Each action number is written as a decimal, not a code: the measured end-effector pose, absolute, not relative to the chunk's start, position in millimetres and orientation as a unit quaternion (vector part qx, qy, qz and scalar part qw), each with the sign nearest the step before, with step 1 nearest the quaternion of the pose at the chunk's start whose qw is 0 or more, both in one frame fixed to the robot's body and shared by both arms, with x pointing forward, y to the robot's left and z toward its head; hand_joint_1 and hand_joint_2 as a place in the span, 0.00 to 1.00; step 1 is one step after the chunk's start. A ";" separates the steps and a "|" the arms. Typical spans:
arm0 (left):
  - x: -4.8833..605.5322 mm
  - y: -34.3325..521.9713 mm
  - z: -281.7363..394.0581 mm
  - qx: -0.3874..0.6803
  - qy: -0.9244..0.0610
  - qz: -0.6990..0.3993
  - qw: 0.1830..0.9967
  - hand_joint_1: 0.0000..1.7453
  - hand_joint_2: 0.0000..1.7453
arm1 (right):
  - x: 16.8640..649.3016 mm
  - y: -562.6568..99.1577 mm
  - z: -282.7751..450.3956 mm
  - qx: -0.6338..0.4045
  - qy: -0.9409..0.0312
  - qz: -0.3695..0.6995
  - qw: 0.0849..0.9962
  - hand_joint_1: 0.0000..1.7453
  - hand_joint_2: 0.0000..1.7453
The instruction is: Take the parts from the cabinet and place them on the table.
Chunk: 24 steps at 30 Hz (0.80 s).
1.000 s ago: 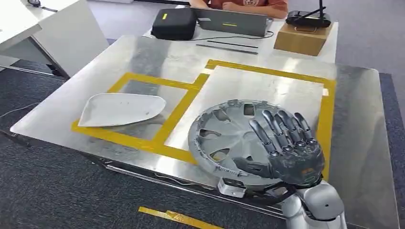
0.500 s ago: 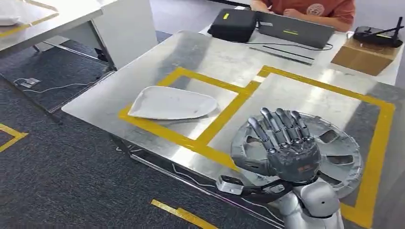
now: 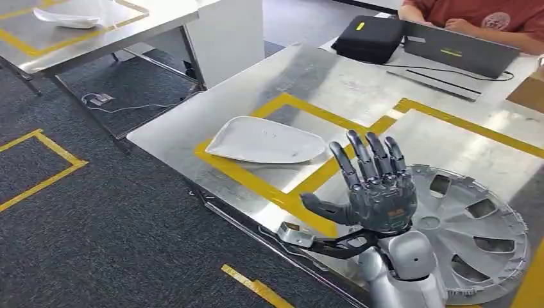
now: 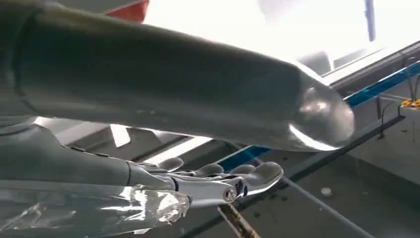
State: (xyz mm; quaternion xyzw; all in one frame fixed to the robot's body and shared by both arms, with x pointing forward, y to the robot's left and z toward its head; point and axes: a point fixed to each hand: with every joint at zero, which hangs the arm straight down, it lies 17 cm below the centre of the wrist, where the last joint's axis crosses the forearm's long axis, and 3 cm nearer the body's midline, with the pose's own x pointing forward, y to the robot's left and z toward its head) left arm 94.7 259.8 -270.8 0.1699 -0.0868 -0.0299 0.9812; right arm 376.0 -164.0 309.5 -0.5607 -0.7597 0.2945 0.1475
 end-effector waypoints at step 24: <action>88.0 246.3 -271.0 0.161 -0.075 -0.031 0.984 0.00 0.00 | 423.7 -65.6 297.5 -0.533 -0.769 0.320 0.148 0.00 0.00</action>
